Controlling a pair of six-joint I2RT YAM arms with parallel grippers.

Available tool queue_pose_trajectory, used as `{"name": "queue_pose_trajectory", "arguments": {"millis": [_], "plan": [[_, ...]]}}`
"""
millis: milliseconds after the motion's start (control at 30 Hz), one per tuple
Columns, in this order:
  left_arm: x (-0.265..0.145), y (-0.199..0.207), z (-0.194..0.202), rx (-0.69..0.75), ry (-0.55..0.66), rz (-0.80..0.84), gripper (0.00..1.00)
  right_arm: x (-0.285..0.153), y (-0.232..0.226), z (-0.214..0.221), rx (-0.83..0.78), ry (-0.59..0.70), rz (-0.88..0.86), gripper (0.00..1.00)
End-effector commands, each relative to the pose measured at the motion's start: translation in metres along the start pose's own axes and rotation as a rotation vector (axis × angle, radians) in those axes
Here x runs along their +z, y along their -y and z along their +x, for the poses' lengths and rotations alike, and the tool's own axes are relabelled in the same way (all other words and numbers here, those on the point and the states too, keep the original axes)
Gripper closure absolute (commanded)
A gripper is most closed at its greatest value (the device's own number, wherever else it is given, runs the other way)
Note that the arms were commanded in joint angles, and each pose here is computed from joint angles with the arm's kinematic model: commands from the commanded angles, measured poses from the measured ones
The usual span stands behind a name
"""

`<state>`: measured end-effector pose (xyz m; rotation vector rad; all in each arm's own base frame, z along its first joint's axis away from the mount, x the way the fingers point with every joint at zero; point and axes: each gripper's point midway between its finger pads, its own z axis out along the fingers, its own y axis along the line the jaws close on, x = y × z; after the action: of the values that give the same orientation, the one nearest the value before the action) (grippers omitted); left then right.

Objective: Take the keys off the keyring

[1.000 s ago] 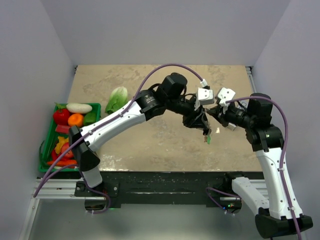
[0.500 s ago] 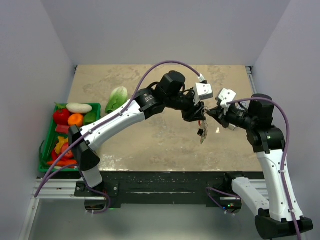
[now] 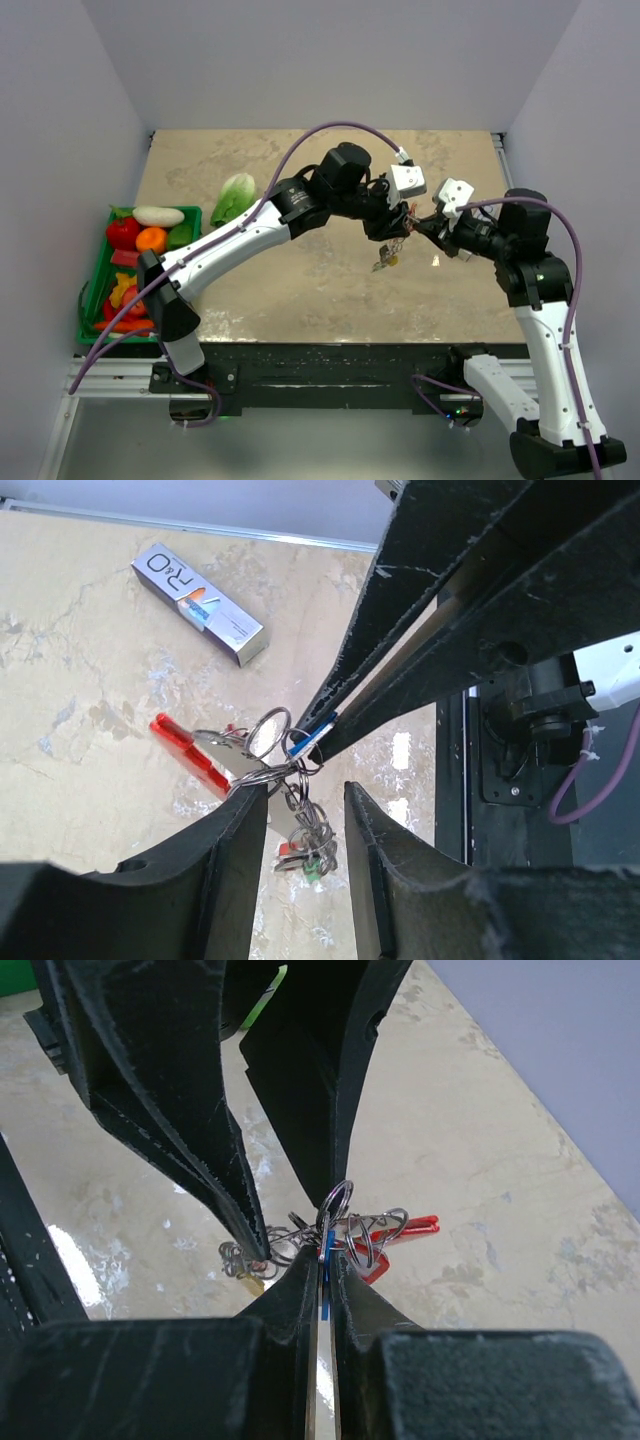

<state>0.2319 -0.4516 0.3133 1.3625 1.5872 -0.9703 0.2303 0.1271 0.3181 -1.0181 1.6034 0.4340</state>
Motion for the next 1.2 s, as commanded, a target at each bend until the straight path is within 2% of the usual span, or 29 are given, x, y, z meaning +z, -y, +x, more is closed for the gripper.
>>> {"name": "queue_pose_trajectory", "arguments": {"millis": [0, 100, 167, 200, 300, 367, 733, 967, 1167], "plan": [[-0.007, -0.008, -0.018, 0.049, 0.058, -0.042, 0.59, -0.010, -0.005, -0.024, -0.050, 0.064, -0.015, 1.00], [-0.006, -0.006, -0.018, 0.056, 0.057, -0.033, 0.60, -0.010, -0.007, -0.022, -0.049, 0.060, -0.022, 1.00], [-0.005, -0.006, -0.018, 0.054, 0.057, -0.024, 0.65, -0.010, -0.007, -0.022, -0.048, 0.060, -0.022, 1.00], [-0.004, -0.003, -0.017, 0.054, 0.057, -0.009, 0.76, -0.010, -0.007, -0.023, -0.048, 0.060, -0.022, 1.00], [-0.003, 0.000, -0.017, 0.056, 0.058, 0.010, 0.95, -0.011, -0.005, -0.025, -0.052, 0.062, -0.014, 1.00], [-0.002, 0.001, -0.015, 0.056, 0.052, 0.019, 0.99, -0.011, -0.003, -0.028, -0.054, 0.065, -0.010, 1.00], [-0.011, 0.009, -0.023, 0.056, 0.074, 0.064, 1.00, -0.009, 0.017, -0.014, -0.046, 0.008, 0.091, 1.00], [-0.036, -0.016, -0.037, 0.024, 0.123, 0.002, 1.00, -0.011, 0.020, 0.010, -0.044, -0.048, 0.134, 1.00], [-0.050, -0.020, -0.044, 0.017, 0.148, -0.009, 1.00, -0.007, 0.016, 0.022, -0.021, -0.061, 0.116, 1.00]]}}
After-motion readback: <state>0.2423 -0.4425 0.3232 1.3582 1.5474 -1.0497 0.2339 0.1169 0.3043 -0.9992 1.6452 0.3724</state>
